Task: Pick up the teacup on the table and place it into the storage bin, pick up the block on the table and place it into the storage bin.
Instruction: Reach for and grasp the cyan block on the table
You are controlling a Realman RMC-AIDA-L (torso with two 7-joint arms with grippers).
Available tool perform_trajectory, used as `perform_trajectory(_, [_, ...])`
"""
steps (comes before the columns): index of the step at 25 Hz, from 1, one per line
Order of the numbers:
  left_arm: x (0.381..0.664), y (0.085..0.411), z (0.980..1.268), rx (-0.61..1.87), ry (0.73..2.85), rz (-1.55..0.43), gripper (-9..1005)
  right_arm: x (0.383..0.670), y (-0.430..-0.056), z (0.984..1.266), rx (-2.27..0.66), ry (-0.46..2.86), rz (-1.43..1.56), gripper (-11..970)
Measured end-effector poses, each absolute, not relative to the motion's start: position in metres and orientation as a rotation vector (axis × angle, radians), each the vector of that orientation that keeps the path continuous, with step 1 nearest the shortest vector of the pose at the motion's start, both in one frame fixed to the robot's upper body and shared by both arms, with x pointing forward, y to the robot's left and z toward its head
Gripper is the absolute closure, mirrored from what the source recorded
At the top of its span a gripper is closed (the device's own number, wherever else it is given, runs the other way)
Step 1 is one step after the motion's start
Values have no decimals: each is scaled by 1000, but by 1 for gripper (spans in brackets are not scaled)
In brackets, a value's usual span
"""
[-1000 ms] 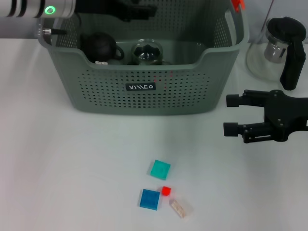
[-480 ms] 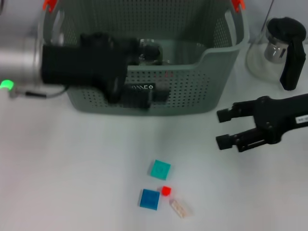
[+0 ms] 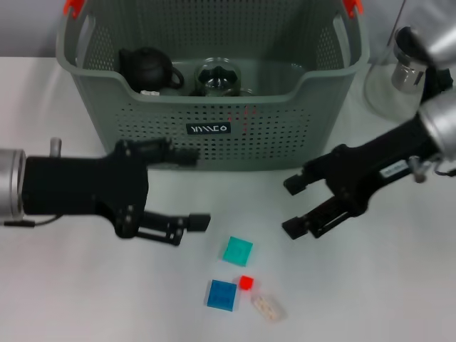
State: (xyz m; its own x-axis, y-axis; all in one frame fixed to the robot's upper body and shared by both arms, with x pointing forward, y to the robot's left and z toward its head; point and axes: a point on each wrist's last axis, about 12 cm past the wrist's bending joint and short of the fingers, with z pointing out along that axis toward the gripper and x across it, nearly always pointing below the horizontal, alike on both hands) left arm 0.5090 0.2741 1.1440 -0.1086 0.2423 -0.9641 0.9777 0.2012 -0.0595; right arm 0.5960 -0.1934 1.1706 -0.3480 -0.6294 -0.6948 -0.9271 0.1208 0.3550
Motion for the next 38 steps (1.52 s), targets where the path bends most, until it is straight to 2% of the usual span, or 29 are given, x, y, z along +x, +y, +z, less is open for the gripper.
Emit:
perform_trajectory(7, [504,288,1126,1151,1690,-972,45,599,-147,1169,-1695,2064,962,18])
perform_trajectory(14, [497,302,1122,1062,1707,-944,45,601,-112,1156,-1769,2132,770,17])
perform_trajectory(26, [496,305,1118,1100,1740,-920,44,597,-82,1133,-1754,2204,609,18])
perform_trajectory(38, [497,305,1118,1109,1732,-911,45,592,-70,1114,-1723,2208,555,20])
